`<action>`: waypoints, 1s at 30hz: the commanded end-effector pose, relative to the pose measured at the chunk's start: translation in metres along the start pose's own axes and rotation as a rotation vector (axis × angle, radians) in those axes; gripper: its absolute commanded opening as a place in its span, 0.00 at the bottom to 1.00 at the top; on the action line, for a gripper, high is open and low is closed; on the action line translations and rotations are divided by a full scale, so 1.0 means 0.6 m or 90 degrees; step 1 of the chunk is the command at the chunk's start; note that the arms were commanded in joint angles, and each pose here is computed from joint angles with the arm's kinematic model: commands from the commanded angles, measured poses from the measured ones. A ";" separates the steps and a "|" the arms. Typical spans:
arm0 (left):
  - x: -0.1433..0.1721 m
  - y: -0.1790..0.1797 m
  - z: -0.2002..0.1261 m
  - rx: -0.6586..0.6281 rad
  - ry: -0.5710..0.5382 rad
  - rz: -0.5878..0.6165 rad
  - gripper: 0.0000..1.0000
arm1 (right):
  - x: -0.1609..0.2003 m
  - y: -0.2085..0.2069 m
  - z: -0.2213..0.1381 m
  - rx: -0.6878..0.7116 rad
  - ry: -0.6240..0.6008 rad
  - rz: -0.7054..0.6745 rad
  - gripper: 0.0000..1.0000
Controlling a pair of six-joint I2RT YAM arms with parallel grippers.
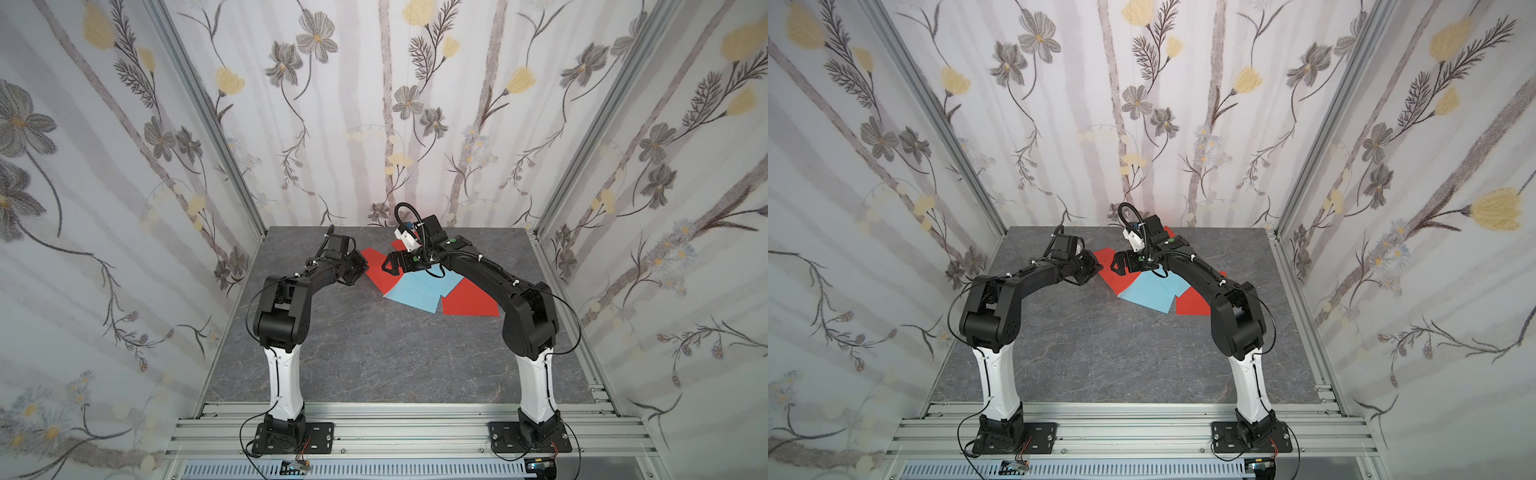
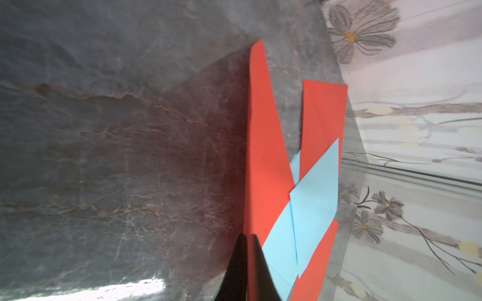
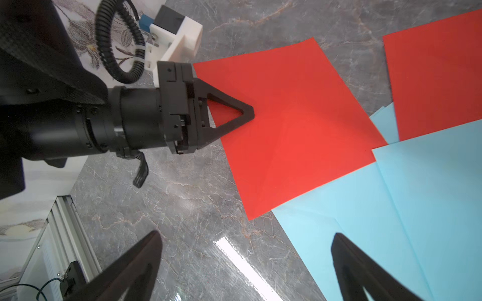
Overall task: Sort the scattered colored papers by color
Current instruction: Pick up the colored paper from the center of the board, then place the colored paper at the center of the board.
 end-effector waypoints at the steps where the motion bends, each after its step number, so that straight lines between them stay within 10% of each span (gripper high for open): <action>1: 0.025 -0.016 -0.036 0.027 0.049 0.055 0.00 | 0.029 -0.008 -0.024 0.045 0.037 -0.007 1.00; 17: 0.178 0.144 -0.273 0.093 0.134 0.035 0.00 | 0.115 -0.006 -0.052 0.048 0.095 0.014 1.00; 30: 0.204 0.161 -0.331 -0.186 0.347 0.145 0.00 | 0.126 -0.017 -0.041 0.039 0.107 0.014 1.00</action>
Point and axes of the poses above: each gripper's point midway between its finger pads, its own z axis out along the fingers, its own y axis along the line the jaws close on, x = y × z, the point moved 7 cm from there along -z, back along the fingers, and after that the axes turned 15 degrees about -z, right-handed, at the moved point
